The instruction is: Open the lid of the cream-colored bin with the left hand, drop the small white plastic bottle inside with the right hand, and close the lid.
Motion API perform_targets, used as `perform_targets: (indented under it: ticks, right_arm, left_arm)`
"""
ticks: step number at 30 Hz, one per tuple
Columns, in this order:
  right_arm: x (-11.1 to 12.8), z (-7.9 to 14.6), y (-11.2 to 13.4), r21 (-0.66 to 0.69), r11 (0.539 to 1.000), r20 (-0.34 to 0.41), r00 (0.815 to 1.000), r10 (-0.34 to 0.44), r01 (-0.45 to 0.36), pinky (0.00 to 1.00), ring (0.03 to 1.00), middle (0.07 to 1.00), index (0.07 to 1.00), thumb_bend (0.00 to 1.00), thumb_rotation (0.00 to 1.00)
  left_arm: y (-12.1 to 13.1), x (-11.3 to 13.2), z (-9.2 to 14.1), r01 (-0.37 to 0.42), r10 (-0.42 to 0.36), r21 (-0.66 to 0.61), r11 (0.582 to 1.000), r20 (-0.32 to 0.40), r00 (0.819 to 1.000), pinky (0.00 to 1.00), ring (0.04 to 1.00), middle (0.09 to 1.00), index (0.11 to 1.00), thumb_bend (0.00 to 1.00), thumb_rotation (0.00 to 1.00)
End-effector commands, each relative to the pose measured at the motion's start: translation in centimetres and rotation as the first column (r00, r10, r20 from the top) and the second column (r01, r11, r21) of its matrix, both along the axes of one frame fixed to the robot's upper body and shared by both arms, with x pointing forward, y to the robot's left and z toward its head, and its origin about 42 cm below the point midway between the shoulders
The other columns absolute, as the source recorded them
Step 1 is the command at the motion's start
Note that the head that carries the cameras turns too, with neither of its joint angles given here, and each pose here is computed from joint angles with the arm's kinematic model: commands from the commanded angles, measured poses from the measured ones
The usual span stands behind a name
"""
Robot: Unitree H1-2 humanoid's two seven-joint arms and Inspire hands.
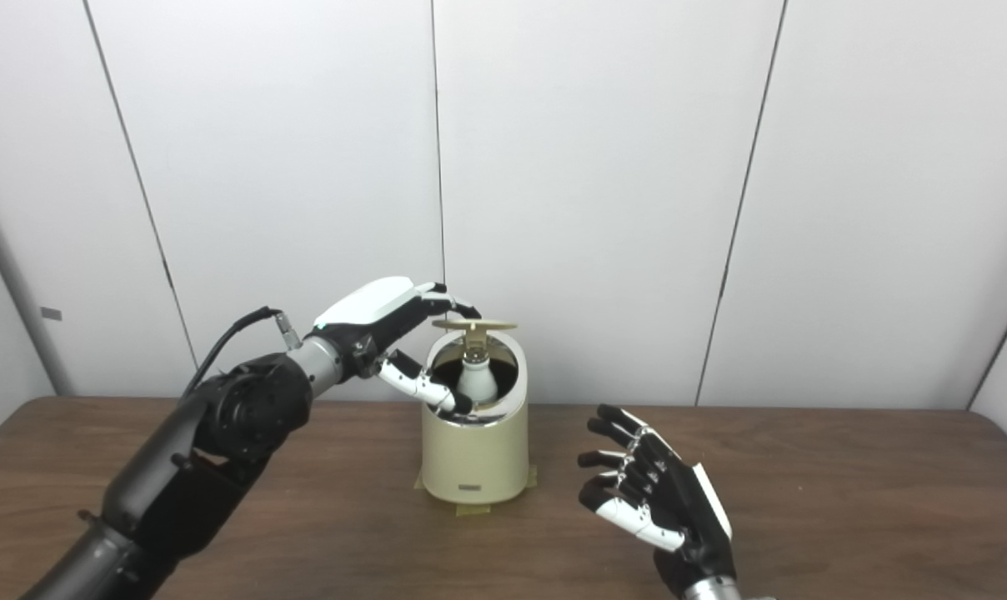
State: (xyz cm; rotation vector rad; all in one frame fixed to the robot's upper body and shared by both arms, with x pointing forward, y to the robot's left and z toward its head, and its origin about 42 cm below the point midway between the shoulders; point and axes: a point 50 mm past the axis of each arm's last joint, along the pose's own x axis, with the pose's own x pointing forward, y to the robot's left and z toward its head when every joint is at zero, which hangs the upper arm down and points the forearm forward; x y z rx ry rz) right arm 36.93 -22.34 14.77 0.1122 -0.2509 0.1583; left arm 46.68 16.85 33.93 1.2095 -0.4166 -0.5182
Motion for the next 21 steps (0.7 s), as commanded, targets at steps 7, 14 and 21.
perform_targets:
  ticks: [7,14,21]
  right_arm:
    - [0.63,2.68,0.6,0.007,1.0,0.077,0.997,0.003,-0.004,0.46,0.633,0.785,0.77,0.82,0.28]
    - [0.7,2.69,0.57,-0.017,1.0,0.088,0.996,0.009,-0.007,0.47,0.638,0.791,0.782,0.81,0.29]
    - [0.74,2.75,0.64,-0.003,1.0,0.083,0.997,0.009,-0.009,0.47,0.641,0.791,0.779,0.83,0.28]
  left_arm:
    - [0.33,-0.02,2.18,0.016,-0.018,0.016,1.0,0.072,0.997,1.0,1.0,0.873,0.839,1.0,0.4]
    - [0.22,0.13,2.02,0.018,-0.019,0.015,1.0,0.064,0.998,1.0,1.0,0.876,0.848,1.0,0.4]
    - [0.2,0.12,1.96,0.015,-0.016,0.016,1.0,0.052,0.999,1.0,1.0,0.879,0.849,1.0,0.39]
